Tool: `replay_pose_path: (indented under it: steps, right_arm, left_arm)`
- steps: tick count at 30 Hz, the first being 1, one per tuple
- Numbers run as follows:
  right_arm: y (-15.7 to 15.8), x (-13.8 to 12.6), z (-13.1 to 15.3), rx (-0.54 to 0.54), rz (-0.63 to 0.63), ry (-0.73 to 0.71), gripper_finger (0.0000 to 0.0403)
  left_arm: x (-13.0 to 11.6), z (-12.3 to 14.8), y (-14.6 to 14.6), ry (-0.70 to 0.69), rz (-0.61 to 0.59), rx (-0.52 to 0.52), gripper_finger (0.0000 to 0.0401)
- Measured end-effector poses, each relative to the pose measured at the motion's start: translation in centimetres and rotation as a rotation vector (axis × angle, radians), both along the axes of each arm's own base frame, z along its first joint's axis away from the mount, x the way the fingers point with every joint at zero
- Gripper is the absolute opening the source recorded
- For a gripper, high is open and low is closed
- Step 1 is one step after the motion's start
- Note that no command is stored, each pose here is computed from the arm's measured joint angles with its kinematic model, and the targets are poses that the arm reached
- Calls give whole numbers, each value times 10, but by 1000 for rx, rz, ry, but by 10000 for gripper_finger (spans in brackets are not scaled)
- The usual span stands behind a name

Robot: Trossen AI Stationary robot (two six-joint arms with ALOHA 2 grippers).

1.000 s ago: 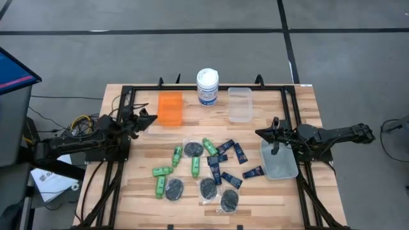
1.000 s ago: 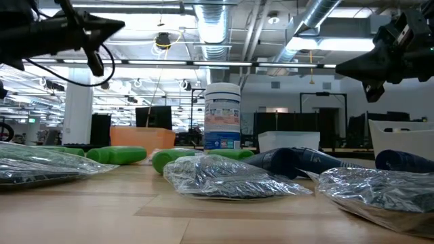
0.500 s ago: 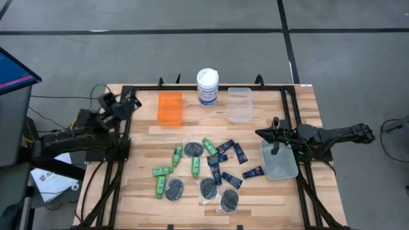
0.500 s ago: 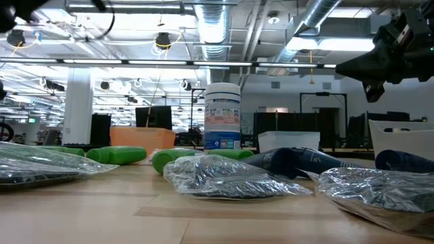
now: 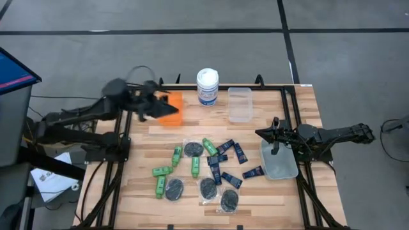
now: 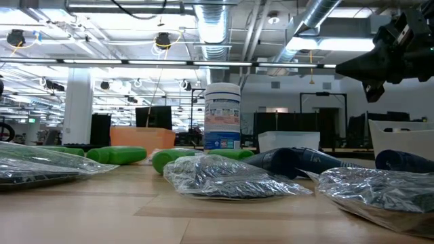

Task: Pick & Place Travel size toiletries
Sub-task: Put the green shampoo into the orange bin

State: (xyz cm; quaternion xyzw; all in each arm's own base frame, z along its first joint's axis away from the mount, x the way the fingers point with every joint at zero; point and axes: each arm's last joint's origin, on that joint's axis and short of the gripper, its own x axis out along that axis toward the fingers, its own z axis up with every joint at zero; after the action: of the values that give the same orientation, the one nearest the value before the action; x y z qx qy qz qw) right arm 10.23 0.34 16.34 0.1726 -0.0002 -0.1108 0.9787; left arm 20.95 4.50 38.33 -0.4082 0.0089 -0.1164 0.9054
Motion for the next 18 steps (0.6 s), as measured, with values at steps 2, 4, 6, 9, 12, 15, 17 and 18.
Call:
replay_pose_path:
  steps: [2, 4, 6, 9, 12, 15, 17, 18]
  right_arm:
    - [0, 0, 0, 0, 0, 0, 0]
    - [0, 0, 0, 0, 0, 0, 0]
    - [0, 0, 0, 0, 0, 0, 0]
    - [0, 0, 0, 0, 0, 0, 0]
    - [0, 0, 0, 0, 0, 0, 0]
    - [0, 0, 0, 0, 0, 0, 0]
    - [0, 0, 0, 0, 0, 0, 0]
    - [0, 0, 0, 0, 0, 0, 0]
  left_arm:
    - [10, -17, 0, 156, -15, -33, 2]
    - [18, -36, -1, 314, -25, -75, 2]
    - [22, -54, -4, 468, -29, -110, 2]
    - [25, -76, -9, 669, -11, -135, 1]
    - [25, -91, -17, 818, 18, -139, 1]
    - [20, -100, -29, 949, 47, -161, 1]
    - [17, -102, -40, 994, 54, -149, 1]
    - [13, -102, -46, 1017, 63, -140, 1]
